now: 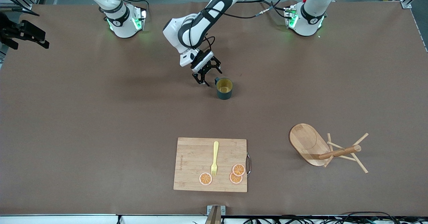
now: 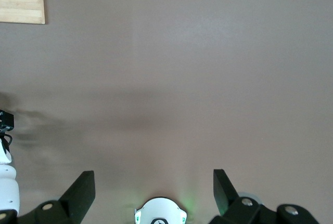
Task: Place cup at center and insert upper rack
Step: 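Lower the left gripper over the mug and grasp its handle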
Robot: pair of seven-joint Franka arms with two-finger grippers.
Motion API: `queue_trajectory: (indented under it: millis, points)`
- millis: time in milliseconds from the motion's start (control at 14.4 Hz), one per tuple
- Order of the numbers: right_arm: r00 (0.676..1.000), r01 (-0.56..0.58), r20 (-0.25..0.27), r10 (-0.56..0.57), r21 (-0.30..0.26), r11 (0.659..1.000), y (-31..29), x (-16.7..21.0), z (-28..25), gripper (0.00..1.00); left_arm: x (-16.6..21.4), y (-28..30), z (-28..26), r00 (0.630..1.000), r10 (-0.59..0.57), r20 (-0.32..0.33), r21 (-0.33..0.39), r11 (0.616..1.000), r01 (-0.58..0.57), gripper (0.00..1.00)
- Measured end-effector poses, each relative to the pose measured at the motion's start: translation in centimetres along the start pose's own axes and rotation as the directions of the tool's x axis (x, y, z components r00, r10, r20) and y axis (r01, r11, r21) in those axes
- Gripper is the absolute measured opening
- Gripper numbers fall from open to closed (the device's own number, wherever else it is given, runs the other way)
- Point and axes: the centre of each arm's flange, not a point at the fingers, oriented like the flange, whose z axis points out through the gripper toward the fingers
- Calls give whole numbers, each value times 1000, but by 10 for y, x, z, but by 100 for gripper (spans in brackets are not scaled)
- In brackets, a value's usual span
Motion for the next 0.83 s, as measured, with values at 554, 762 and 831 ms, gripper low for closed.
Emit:
queue_trajectory:
  millis: [554, 762, 831]
  points:
    - [1000, 2, -3, -2, -1, 1000, -1, 0, 0, 100, 8, 5, 0, 992, -110, -68, -57, 993, 106, 84]
    - [1000, 3, -5, -3, -1, 1000, -2, 0, -1, 100, 10, 6, 2, 988, -121, -94, -73, 991, 115, 78]
    - [1000, 3, -5, -3, -1, 1000, -2, 0, -1, 100, 9, 6, 3, 987, -130, -97, -74, 990, 123, 72]
